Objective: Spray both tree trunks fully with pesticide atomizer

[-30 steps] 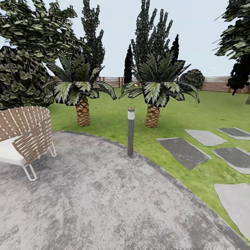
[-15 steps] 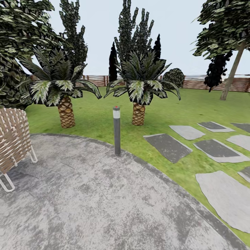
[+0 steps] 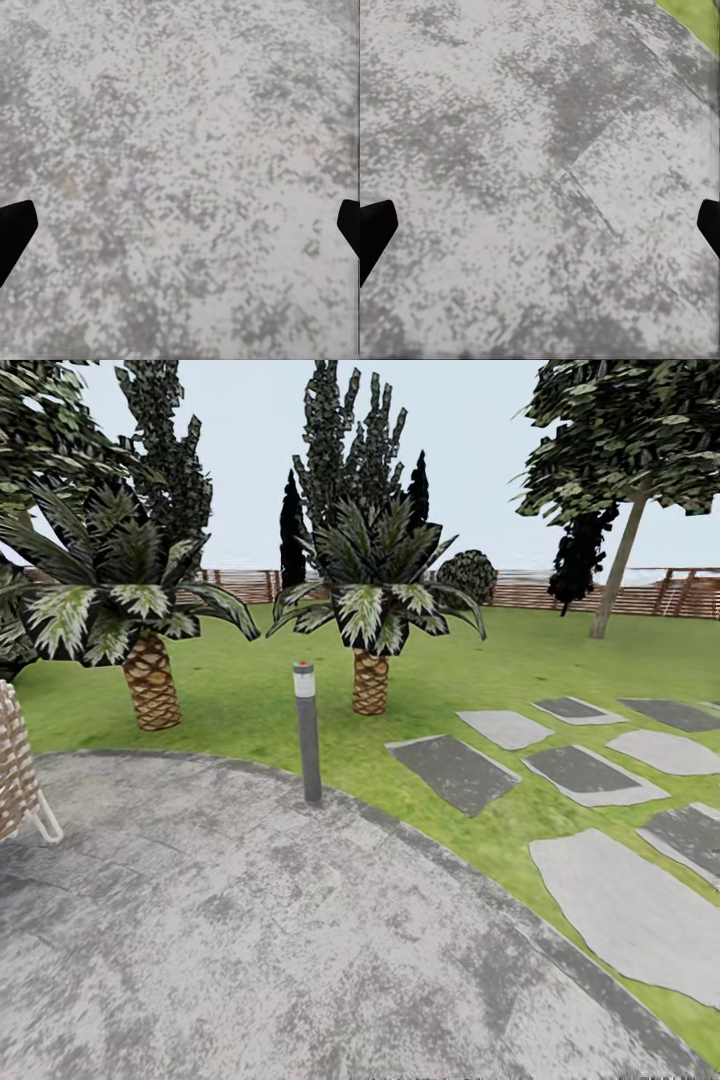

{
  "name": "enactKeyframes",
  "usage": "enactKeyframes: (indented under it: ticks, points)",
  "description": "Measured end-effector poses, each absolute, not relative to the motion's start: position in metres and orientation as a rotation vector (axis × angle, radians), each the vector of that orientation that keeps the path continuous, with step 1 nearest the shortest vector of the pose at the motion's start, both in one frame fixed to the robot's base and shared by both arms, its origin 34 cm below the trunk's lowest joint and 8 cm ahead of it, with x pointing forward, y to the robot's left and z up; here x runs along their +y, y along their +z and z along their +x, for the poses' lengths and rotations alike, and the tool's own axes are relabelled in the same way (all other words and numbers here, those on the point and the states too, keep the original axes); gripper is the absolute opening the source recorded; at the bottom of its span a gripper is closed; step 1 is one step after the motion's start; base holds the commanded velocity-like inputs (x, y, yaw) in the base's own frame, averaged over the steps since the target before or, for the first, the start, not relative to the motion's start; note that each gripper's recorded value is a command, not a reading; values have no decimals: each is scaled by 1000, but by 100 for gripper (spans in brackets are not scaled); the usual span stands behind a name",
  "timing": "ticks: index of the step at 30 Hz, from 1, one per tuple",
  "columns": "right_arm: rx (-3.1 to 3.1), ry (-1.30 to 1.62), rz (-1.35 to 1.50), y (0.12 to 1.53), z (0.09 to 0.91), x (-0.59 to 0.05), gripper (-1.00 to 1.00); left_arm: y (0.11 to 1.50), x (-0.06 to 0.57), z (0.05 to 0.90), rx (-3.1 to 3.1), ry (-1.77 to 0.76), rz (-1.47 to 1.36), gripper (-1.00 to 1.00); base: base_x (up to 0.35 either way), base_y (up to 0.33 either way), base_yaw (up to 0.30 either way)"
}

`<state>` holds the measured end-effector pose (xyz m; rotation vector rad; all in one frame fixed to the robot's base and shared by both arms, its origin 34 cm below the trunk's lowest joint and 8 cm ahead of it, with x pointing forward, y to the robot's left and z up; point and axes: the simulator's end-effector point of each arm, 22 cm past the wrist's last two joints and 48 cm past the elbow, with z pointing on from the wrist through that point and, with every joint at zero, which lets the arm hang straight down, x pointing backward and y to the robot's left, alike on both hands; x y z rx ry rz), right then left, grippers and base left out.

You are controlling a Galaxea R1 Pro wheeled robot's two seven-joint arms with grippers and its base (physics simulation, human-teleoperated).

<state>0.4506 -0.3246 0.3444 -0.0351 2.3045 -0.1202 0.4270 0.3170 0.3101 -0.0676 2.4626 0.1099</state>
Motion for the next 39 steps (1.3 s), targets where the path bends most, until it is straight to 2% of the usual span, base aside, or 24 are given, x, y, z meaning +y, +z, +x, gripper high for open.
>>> enactKeyframes:
  ticks: [9, 16, 39]
  points:
    - [2316, -120, -36, 340, 447, -324, 100, 308, 322, 424, 2468, 114, -101, 100, 34, 0, -190]
    - [2322, -120, -34, 338, 445, -322, 100, 308, 328, 424, 2468, 125, -99, 100, 334, 0, -61]
    - [2327, -114, -22, 337, 443, -319, 100, 307, 328, 423, 2470, 126, -100, 100, 339, 0, -293]
